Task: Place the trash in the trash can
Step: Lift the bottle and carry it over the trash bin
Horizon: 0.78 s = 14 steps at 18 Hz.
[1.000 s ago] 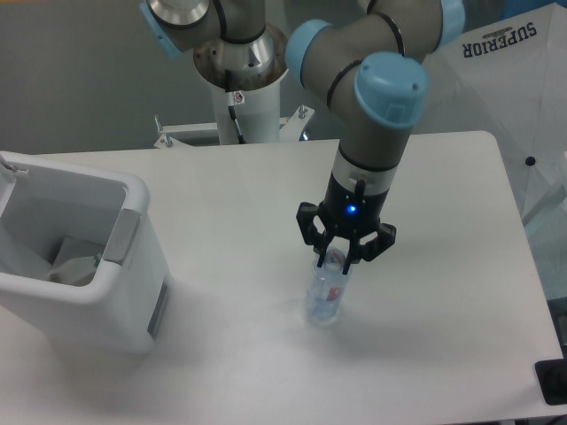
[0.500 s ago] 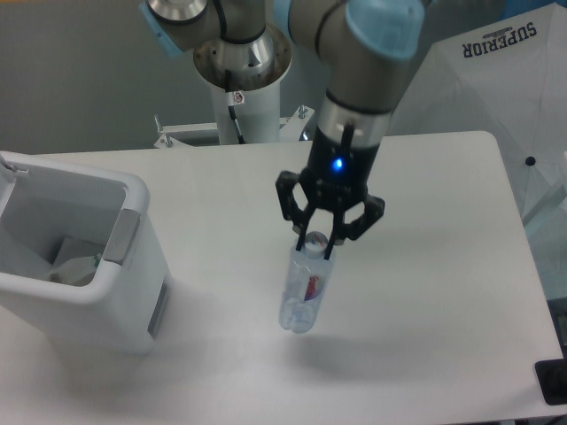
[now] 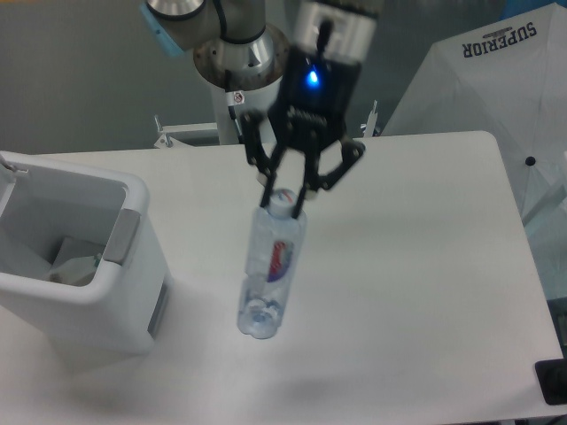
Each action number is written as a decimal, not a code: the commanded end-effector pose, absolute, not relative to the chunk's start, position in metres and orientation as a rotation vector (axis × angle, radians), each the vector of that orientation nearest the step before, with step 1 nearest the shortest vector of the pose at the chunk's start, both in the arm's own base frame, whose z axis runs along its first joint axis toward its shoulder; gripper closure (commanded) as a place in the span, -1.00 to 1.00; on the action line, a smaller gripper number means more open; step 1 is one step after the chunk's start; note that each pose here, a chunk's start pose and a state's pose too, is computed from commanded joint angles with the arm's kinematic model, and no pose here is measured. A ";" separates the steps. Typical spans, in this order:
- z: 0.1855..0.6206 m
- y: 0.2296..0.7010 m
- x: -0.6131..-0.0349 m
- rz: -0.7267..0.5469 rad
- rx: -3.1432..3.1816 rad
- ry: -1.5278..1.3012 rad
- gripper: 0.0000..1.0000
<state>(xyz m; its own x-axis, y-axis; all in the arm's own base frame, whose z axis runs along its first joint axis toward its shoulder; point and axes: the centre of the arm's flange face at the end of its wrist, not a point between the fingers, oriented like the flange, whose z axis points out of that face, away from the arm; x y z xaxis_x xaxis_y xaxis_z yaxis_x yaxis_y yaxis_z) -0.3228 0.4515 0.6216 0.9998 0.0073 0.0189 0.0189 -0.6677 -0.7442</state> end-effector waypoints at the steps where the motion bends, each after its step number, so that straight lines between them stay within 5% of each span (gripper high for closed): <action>1: 0.627 0.450 -0.318 -0.023 -2.285 -0.008 1.00; 14: 0.667 0.466 -0.216 -0.155 -2.188 0.132 1.00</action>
<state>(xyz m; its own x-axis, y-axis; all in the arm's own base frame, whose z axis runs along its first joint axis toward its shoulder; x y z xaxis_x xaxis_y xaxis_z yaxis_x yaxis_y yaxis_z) -0.2158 0.4660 0.6672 0.9864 -0.1523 0.0625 -0.0381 -0.5806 -0.8133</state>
